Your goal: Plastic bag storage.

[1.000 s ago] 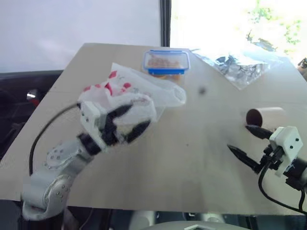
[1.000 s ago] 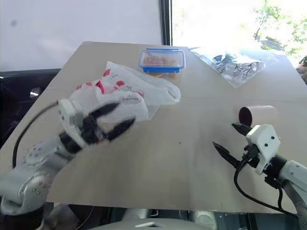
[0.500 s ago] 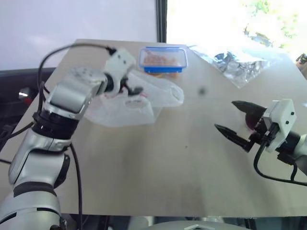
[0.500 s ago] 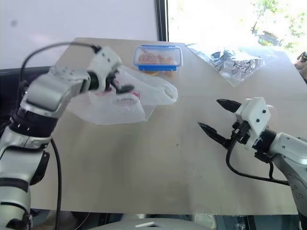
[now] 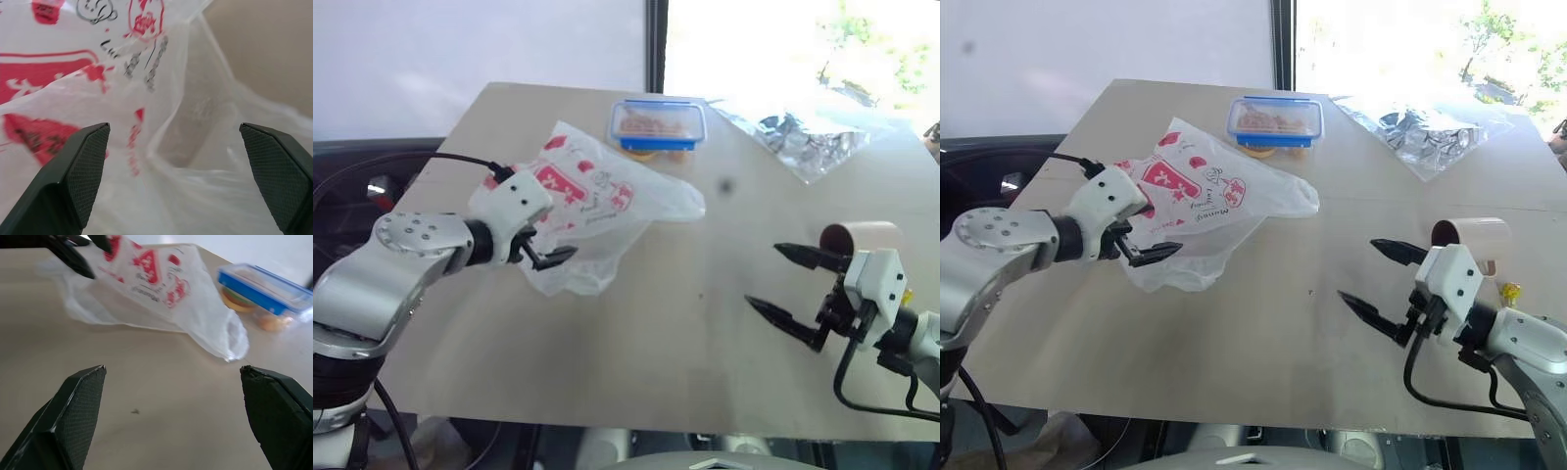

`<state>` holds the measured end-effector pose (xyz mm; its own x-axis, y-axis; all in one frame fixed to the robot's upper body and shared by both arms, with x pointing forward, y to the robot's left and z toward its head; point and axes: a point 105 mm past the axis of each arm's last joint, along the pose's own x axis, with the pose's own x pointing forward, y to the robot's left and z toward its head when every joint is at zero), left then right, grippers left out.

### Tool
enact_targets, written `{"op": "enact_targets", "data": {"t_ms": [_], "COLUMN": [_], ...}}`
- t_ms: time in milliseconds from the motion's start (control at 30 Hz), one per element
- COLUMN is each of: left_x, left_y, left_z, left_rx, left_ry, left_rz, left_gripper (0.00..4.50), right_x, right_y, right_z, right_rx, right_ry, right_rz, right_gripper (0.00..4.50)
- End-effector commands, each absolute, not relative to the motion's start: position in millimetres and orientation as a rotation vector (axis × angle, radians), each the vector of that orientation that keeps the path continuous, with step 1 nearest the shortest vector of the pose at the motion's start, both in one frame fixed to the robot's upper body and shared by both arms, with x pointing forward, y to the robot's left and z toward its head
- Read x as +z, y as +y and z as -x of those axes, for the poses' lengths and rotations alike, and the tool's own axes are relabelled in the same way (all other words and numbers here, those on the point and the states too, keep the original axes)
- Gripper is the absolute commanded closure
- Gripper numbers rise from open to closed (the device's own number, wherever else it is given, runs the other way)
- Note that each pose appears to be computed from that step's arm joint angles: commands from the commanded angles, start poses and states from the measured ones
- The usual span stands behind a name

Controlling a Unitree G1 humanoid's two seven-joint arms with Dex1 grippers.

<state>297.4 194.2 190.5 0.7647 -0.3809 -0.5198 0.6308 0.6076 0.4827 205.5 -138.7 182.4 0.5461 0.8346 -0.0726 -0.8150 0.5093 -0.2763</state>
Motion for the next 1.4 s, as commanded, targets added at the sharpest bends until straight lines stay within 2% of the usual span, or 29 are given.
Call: {"op": "enact_targets", "data": {"t_ms": [33,233,367,433,500,533,567,600,633,667,767,833,933,1067,1133,1233,1367,1400], "left_x": [186,169,141,137,133,134,135,139,144,154,193,214,238,260,257,222,186,180], "left_y": [174,182,184,183,181,179,177,175,174,171,180,183,184,194,194,177,159,157], "left_z": [-311,-354,-369,-372,-373,-375,-375,-376,-377,-377,-379,-375,-367,-363,-363,-358,-346,-344], "left_rx": [-0.546,-0.296,-0.288,-0.297,-0.314,-0.318,-0.323,-0.322,-0.316,-0.316,-0.28,-0.34,-0.445,-0.487,-0.474,-0.529,-0.6,-0.609], "left_ry": [0.292,0.333,0.383,0.371,0.355,0.327,0.302,0.273,0.24,0.187,0.09,0.05,0.013,-0.009,0.023,0.149,0.24,0.245], "left_rz": [-0.802,-0.921,-1.016,-1.02,-1.006,-0.989,-0.966,-0.936,-0.894,-0.842,-0.521,-0.34,-0.118,-0.001,-0.073,-0.324,-0.516,-0.591], "left_gripper": [0.03,0.03,0.03,0.03,0.55,0.66,1.12,1.81,1.93,2.24,3.64,4.45,4.45,4.45,4.45,4.45,2.79,2.56], "right_x": [188,188,185,185,184,184,184,184,185,186,188,190,192,186,179,176,177,176], "right_y": [-139,-136,-135,-135,-134,-134,-134,-134,-133,-133,-135,-137,-139,-148,-155,-156,-154,-153], "right_z": [-202,-198,-196,-195,-195,-194,-195,-195,-194,-194,-192,-190,-190,-191,-191,-190,-191,-190], "right_rx": [1.022,1.008,0.981,0.972,0.965,0.961,0.957,0.954,0.952,0.948,0.932,0.916,0.899,0.852,0.83,0.814,0.811,0.814], "right_ry": [-0.115,-0.126,-0.117,-0.114,-0.112,-0.111,-0.11,-0.111,-0.112,-0.115,-0.113,-0.108,-0.098,-0.035,0.021,0.042,0.032,0.031], "right_rz": [0.333,0.353,0.356,0.356,0.355,0.354,0.353,0.35,0.342,0.335,0.329,0.32,0.32,0.326,0.353,0.387,0.375,0.368], "right_gripper": [0.0,0.0,0.0,0.0,0.0,0.0,0.0,0.0,0.0,0.0,0.0,0.0,0.0,0.0,0.0,0.0,0.0,0.0]}}
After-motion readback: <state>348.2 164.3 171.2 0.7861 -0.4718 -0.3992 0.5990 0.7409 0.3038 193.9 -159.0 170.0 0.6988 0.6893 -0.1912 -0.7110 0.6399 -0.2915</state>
